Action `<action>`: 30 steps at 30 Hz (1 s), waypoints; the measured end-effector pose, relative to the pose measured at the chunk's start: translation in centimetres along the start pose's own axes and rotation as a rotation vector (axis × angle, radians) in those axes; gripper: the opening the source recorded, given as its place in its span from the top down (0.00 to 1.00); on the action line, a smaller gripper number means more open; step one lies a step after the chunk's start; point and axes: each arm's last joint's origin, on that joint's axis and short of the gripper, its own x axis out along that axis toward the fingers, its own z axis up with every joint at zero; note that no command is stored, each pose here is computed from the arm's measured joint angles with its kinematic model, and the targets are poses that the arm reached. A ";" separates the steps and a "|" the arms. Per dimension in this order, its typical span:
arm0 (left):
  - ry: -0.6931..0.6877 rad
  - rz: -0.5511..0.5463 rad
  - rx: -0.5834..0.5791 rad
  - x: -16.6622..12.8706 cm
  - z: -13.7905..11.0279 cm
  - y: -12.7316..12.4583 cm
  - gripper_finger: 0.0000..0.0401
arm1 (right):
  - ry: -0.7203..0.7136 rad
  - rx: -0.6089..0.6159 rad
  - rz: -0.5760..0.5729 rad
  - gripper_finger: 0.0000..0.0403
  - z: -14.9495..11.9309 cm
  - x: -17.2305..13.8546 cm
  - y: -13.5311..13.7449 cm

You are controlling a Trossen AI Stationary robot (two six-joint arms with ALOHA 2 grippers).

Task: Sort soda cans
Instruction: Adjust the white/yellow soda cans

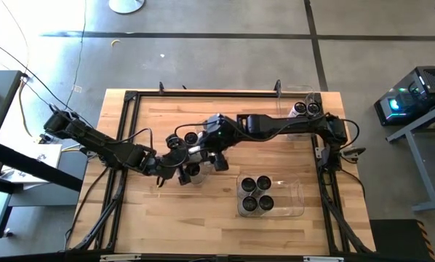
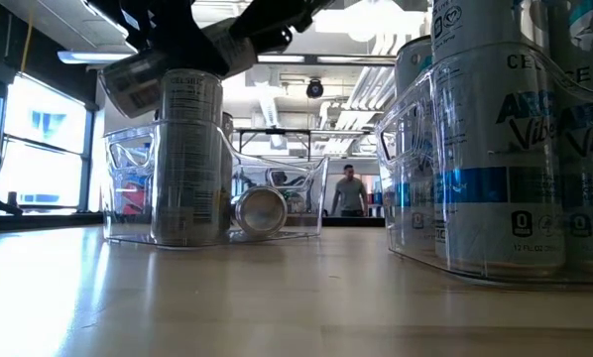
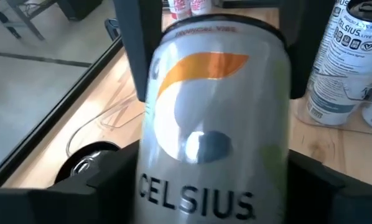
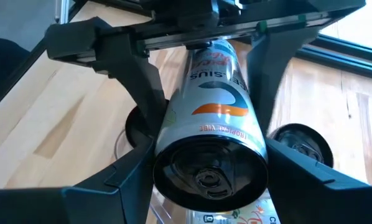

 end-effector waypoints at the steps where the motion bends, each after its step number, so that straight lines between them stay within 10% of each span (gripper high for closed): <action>1: 0.000 -0.001 0.001 0.0 0.0 0.0 0.31 | 0.003 0.001 0.002 0.41 0.0 0.0 0.0; 11: -0.013 0.008 0.005 -0.5 -0.1 -0.3 0.40 | -0.004 -0.001 -0.008 0.33 0.0 0.0 -0.3; 30: -0.340 0.347 -0.123 -6.7 -4.7 -1.3 0.40 | -0.183 0.026 -0.191 0.25 -1.7 -5.5 -2.9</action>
